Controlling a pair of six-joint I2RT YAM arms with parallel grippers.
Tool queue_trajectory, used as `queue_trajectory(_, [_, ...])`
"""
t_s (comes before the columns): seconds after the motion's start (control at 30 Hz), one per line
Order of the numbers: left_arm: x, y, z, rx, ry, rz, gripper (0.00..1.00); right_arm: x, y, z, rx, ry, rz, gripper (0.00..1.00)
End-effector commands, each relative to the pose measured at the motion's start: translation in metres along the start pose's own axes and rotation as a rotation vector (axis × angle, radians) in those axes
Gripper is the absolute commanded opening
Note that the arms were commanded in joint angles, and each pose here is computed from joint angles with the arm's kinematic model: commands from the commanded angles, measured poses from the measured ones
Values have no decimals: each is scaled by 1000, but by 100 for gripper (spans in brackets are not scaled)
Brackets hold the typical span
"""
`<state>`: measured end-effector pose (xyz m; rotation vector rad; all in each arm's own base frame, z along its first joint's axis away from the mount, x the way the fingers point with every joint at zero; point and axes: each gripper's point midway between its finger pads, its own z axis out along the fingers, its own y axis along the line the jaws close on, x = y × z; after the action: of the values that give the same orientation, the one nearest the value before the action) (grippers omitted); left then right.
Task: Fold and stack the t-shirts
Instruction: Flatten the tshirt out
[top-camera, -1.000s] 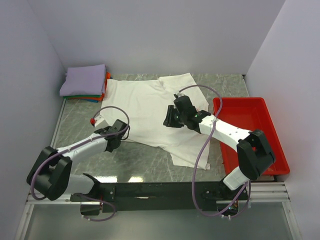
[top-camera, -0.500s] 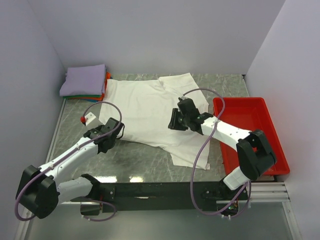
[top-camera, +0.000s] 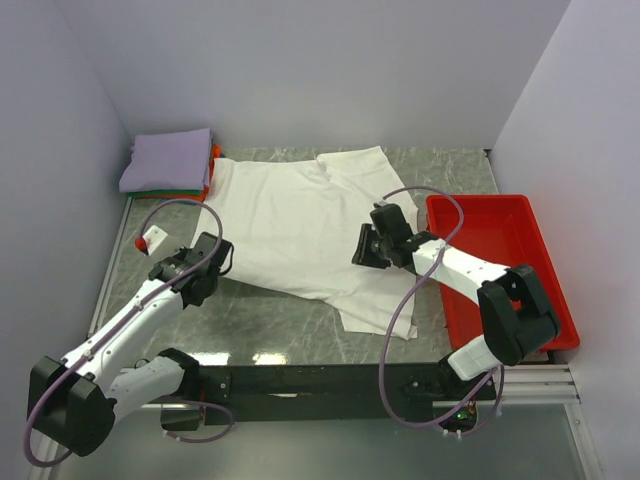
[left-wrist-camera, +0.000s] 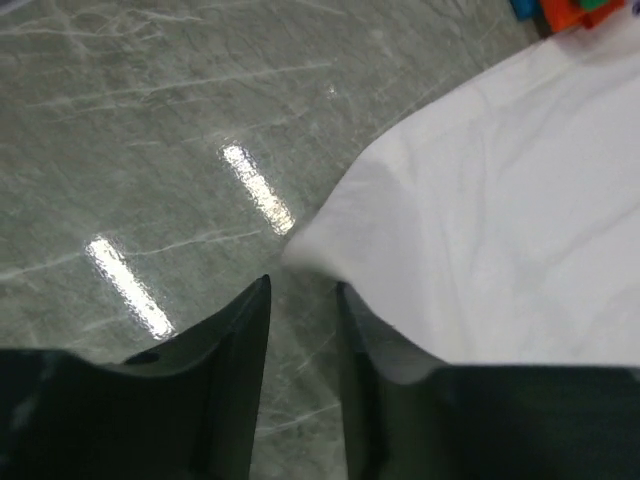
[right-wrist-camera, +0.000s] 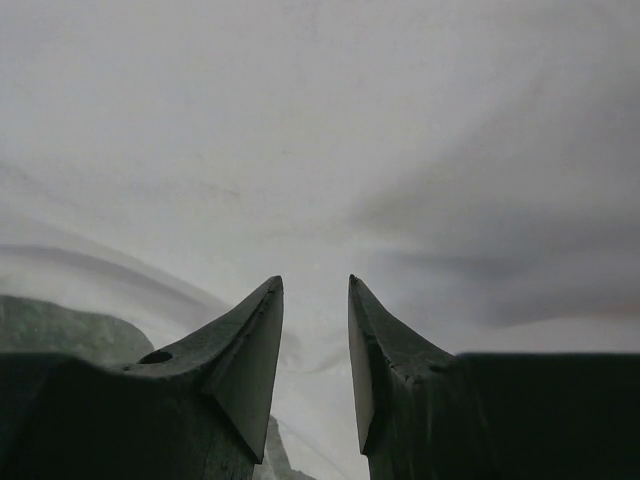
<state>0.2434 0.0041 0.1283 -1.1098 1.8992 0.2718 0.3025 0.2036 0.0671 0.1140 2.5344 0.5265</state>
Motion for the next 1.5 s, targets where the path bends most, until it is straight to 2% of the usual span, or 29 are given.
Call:
queue_trajectory(0.0, [-27, 1, -4, -15, -67, -80, 41, -7, -7, -10, -4, -27, 10, 40])
queue_trajectory(0.03, [-27, 2, -3, -16, -63, -85, 49, -8, -10, -12, -3, -33, 18, 40])
queue_trajectory(0.1, [-29, 2, -3, -5, -59, -102, 57, -7, -13, -12, 1, -28, 24, 40])
queue_trajectory(0.37, [-22, -26, -2, 110, -9, -124, 56, -5, -18, -23, 13, -46, 37, 40])
queue_trajectory(0.4, [-16, -33, -1, 132, 13, -87, 55, -5, -17, -24, 11, -46, 36, 40])
queue_trajectory(0.47, [-23, -59, -4, 200, 15, -111, 53, -2, -19, -22, 16, -37, 41, 40])
queue_trajectory(0.57, [-16, -84, 0, 212, 63, -111, 48, 1, -15, -20, 1, -21, 54, 39])
queue_trajectory(0.63, [-2, -80, 10, 127, 99, -67, 46, 7, -16, -23, 10, -17, 53, 39])
queue_trajectory(0.67, [3, -74, 13, 83, 108, -92, 46, 8, -19, -25, 18, -23, 60, 39])
queue_trajectory(0.77, [17, -49, 25, -34, 100, -111, 52, 16, -29, -40, 36, -57, 83, 40])
queue_trajectory(0.9, [21, -44, 33, 8, 110, -164, 62, 24, -33, -62, 12, -101, 113, 41])
queue_trajectory(1.03, [18, -51, 45, 38, 138, -180, 64, 39, -40, -73, 2, -104, 145, 41])
queue_trajectory(1.2, [31, -51, 58, -55, 168, -131, 64, 44, -41, -87, -18, -130, 169, 41])
queue_trajectory(1.47, [47, -64, 75, -88, 201, -96, 60, 51, -47, -111, -22, -167, 196, 43])
